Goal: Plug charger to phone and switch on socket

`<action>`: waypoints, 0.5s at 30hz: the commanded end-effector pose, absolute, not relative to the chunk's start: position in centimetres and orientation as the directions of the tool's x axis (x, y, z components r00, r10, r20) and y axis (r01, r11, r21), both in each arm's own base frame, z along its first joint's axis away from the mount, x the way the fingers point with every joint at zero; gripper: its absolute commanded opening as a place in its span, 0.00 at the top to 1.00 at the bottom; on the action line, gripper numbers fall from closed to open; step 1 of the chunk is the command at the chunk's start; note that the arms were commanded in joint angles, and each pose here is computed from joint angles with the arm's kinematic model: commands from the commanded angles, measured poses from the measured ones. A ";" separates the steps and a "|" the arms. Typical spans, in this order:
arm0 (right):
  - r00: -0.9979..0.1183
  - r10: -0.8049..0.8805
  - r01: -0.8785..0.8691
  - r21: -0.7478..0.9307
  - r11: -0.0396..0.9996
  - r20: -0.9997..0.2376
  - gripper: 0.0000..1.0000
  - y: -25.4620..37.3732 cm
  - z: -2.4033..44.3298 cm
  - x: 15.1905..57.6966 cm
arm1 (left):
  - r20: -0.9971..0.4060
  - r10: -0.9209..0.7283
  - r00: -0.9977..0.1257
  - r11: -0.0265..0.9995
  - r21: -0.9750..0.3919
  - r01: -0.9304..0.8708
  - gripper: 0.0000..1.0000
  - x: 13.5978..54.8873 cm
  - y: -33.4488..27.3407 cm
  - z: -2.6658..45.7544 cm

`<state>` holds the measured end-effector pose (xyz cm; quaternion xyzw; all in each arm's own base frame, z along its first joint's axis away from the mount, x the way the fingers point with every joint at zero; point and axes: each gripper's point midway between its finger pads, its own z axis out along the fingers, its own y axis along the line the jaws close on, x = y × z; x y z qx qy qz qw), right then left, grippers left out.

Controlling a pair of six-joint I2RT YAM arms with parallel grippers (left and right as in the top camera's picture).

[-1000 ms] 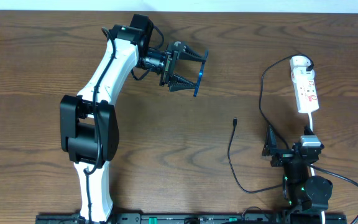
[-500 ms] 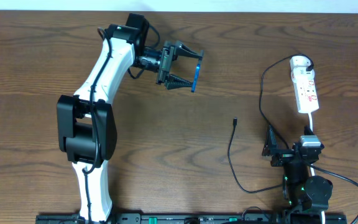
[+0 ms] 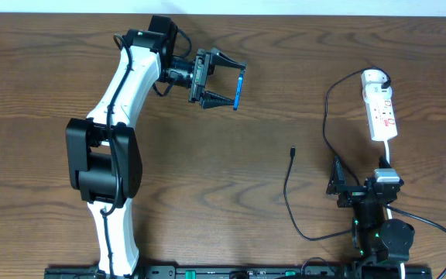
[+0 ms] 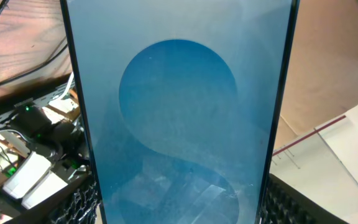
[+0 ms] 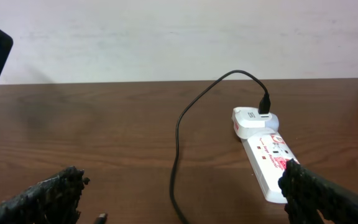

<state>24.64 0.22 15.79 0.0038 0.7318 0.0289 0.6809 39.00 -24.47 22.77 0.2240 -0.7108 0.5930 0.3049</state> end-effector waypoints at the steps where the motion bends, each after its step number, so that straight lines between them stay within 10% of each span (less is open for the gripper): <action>1: -0.077 0.051 -0.034 0.054 0.998 -0.996 0.01 0.3 15.7 24.6 | 0.679 0.089 -0.729 0.155 -0.732 -0.663 0.26 38.3 -24.4 25.6; 6: -0.093 0.250 -0.185 0.263 0.947 -0.964 0.01 3.1 16.5 24.3 | 0.674 0.084 -0.734 0.151 -0.736 -0.659 0.26 38.5 -24.1 25.6; 15: -0.400 0.713 -0.348 0.815 0.463 -0.576 0.01 8.7 19.1 22.1 | 0.670 0.083 -0.738 0.148 -0.740 -0.656 0.26 38.6 -24.0 25.6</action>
